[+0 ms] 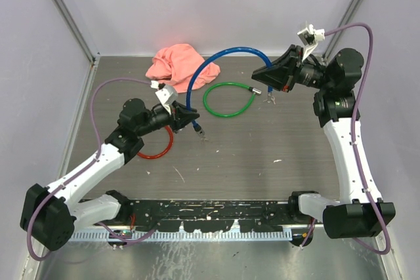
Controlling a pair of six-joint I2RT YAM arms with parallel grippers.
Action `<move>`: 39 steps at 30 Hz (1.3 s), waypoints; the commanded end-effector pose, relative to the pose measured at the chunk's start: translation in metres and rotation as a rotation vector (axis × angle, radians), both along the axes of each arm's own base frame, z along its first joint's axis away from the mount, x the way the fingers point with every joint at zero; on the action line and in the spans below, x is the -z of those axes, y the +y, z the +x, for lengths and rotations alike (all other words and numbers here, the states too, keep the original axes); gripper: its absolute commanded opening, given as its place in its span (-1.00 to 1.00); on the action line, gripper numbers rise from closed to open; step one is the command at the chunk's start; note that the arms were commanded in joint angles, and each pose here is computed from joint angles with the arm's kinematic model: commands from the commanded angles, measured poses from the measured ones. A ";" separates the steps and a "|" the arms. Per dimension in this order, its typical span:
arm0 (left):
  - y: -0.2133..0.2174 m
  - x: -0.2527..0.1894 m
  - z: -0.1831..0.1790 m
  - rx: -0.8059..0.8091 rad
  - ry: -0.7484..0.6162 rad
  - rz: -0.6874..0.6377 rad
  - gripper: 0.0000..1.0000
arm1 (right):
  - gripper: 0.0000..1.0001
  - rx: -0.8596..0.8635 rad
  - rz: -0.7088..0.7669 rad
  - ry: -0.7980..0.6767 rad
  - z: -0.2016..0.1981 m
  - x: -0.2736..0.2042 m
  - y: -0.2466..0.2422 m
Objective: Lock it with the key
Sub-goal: Lock the lock.
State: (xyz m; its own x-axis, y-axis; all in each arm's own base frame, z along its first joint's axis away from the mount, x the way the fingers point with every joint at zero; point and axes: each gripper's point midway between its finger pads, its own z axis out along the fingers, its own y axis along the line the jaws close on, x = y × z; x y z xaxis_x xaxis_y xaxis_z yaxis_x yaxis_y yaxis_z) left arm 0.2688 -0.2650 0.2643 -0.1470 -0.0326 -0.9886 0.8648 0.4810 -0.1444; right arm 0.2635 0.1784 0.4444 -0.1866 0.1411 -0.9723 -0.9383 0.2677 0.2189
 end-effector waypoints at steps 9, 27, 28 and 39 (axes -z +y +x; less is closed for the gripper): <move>0.025 -0.096 0.016 -0.106 -0.209 0.156 -1.00 | -0.94 0.035 0.108 0.155 0.020 0.070 0.000; 0.088 -0.166 -0.023 -0.170 -0.323 0.467 -1.00 | 0.92 0.275 -0.811 -0.836 0.020 0.009 -0.074; 0.087 -0.167 -0.025 -0.168 -0.291 0.458 -1.00 | 0.92 0.227 -0.848 -0.908 0.008 0.010 -0.073; 0.070 -0.154 -0.037 -0.147 0.098 0.370 -1.00 | 1.00 -0.232 -0.899 -1.588 -0.088 0.047 -0.040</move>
